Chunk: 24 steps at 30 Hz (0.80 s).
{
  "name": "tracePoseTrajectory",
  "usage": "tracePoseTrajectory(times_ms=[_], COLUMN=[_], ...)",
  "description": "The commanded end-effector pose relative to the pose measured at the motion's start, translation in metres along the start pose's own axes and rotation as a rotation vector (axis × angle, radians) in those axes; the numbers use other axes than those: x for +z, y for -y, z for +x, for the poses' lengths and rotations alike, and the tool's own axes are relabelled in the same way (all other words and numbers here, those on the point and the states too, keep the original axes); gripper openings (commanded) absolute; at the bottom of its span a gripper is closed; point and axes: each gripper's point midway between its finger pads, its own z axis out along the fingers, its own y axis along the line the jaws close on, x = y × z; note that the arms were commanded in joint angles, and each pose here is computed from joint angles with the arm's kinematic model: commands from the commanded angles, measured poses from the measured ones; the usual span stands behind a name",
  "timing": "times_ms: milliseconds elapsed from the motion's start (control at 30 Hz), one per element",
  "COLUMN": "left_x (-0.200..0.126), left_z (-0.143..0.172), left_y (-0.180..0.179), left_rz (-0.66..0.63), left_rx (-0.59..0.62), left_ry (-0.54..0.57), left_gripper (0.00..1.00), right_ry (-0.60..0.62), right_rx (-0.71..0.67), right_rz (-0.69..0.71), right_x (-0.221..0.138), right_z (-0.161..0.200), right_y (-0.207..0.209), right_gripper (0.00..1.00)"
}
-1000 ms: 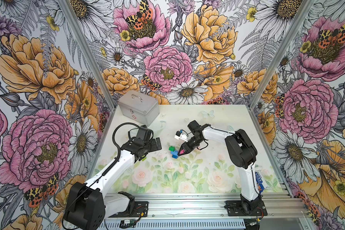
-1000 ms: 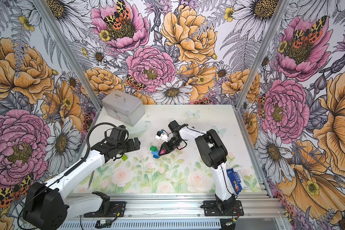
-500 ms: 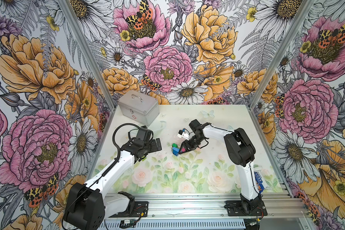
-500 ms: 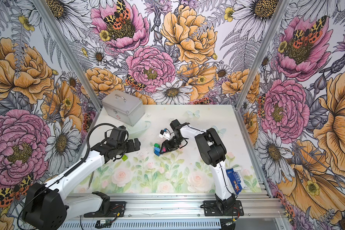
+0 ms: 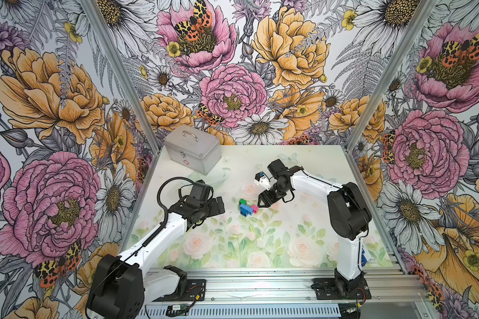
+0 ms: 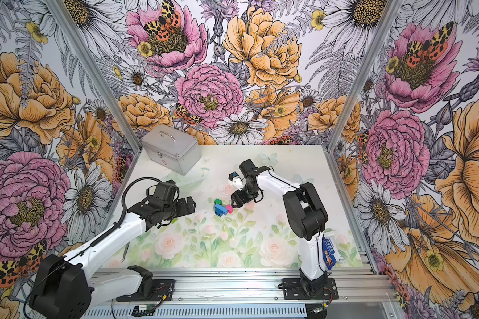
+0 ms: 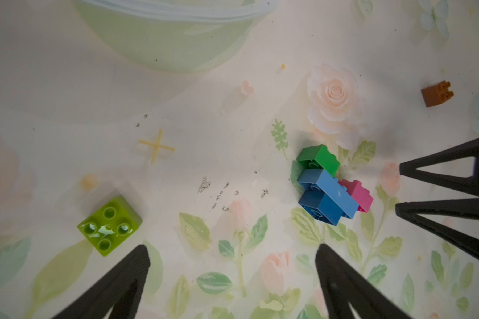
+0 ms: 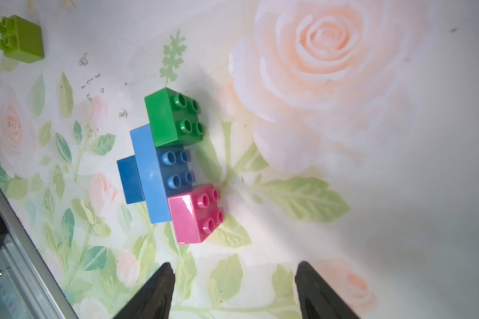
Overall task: Assemble the letter v with lego
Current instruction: Adjust the lego brick at the center of the board, then pick up the lego brick from the center of the board.
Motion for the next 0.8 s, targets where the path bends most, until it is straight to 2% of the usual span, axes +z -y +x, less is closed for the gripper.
tracePoseTrajectory(times_ms=[0, 133, 233, 300, 467, 767], left_x=[0.012, 0.036, 0.052, 0.06, 0.081, 0.101], left_z=[0.012, 0.031, 0.033, 0.032, 0.032, 0.042], left_y=[0.021, 0.026, 0.031, 0.037, 0.051, 0.075], left_rz=[0.058, 0.023, -0.001, -0.002, -0.01, -0.022], left_rx=[0.002, 0.012, 0.017, 0.021, 0.033, 0.067], left_ry=[-0.033, -0.089, -0.109, -0.116, -0.144, -0.168], left_gripper=[0.83, 0.64, 0.62, 0.62, 0.56, 0.54], right_ry=[0.063, 0.148, 0.251, 0.317, 0.416, 0.44], right_rx=[0.036, 0.312, 0.41, 0.397, 0.366, 0.347], right_rz=[0.228, 0.364, 0.326, 0.286, 0.316, 0.331], right_x=[-0.024, -0.044, -0.05, -0.051, -0.063, -0.07], right_z=[0.001, 0.012, 0.011, 0.008, 0.013, 0.031], right_y=[0.026, 0.052, 0.042, 0.026, 0.013, 0.011], right_gripper=[0.73, 0.71, 0.72, 0.73, 0.73, 0.73])
